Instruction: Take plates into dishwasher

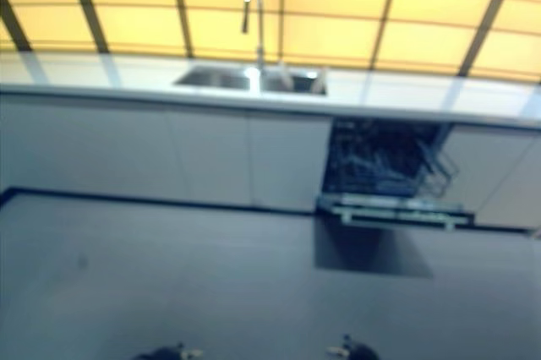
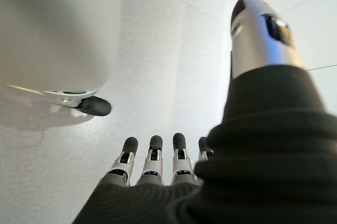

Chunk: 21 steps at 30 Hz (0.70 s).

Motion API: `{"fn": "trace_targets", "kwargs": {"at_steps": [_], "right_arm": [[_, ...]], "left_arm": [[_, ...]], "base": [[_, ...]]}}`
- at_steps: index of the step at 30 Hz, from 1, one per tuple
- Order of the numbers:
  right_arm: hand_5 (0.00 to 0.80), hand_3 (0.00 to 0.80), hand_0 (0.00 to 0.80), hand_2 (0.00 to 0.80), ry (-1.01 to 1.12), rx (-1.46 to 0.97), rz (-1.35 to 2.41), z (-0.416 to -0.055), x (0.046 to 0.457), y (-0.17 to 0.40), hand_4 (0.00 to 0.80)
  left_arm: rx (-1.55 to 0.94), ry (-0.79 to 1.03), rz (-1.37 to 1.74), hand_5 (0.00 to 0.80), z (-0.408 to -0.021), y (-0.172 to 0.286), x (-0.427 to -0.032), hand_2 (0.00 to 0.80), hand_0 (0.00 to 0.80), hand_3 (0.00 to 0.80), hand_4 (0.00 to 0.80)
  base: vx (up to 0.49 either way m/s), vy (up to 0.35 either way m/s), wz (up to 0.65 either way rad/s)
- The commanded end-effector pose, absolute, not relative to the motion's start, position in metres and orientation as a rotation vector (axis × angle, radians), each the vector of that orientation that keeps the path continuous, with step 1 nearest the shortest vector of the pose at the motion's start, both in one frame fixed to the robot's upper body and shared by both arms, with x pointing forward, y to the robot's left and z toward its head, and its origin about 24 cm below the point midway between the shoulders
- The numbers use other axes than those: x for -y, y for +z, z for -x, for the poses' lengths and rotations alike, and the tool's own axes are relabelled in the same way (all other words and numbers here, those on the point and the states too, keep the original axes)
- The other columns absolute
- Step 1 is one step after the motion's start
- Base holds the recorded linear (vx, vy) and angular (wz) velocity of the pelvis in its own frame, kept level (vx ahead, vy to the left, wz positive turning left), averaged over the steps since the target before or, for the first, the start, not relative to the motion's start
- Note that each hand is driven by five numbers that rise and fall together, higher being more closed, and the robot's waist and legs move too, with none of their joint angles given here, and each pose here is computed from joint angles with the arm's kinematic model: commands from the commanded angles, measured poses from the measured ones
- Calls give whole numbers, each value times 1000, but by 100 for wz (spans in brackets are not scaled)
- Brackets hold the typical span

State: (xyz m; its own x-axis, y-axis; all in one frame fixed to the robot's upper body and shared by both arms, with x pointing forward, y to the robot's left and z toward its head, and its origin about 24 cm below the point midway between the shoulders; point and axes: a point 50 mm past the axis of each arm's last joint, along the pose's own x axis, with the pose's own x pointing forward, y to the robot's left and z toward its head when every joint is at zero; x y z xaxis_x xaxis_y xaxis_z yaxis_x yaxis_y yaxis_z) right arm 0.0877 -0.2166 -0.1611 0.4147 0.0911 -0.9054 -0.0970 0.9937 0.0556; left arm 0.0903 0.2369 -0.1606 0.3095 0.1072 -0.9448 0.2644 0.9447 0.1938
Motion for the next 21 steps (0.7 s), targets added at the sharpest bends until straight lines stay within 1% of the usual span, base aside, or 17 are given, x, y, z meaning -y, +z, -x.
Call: {"fn": "trace_targets", "kwargs": {"at_steps": [1, 6, 12, 17, 18, 19, 20, 21], "right_arm": [[0, 0, 0, 0, 113, -1094, 59, -114, 219, -156, 0], [0, 0, 0, 0, 109, -1130, 86, -108, 216, -158, 0], [0, 0, 0, 0, 96, -1122, 138, -109, 214, -159, 0], [0, 0, 0, 0, 185, -1067, 292, -118, 208, -157, 0], [0, 0, 0, 0, 239, -1023, 313, -124, 203, -154, 0], [0, 0, 0, 0, 336, -924, 319, -139, 191, -147, 0], [0, 0, 0, 0, 379, -859, 317, -150, 183, -141, 0], [0, 0, 0, 0, 422, -763, 275, -172, 170, -128, 0]], "left_arm": [[-1204, -148, -357, 0, -114, -157, -228, 0, 0, 0, 0], [-1206, -141, -342, 0, -111, -158, -228, 0, 0, 0, 0], [-1223, -145, -375, 0, -108, -160, -225, 0, 0, 0, 0], [-1257, -225, -417, 0, -103, -163, -219, 0, 0, 0, 0], [-1259, -244, -427, 0, -103, -163, -217, 0, 0, 0, 0], [-1256, -276, -442, 0, -103, -163, -215, 0, 0, 0, 0], [-1251, -288, -450, 0, -104, -163, -214, 0, 0, 0, 0], [-1241, -300, -465, 0, -107, -161, -216, 0, 0, 0, 0]], "base": [[13, 7, 14], [32, 7, -11], [28, 8, 16], [36, 55, -1], [39, 93, 1], [35, 103, 2], [9, 116, -1], [-17, 77, -1]]}}
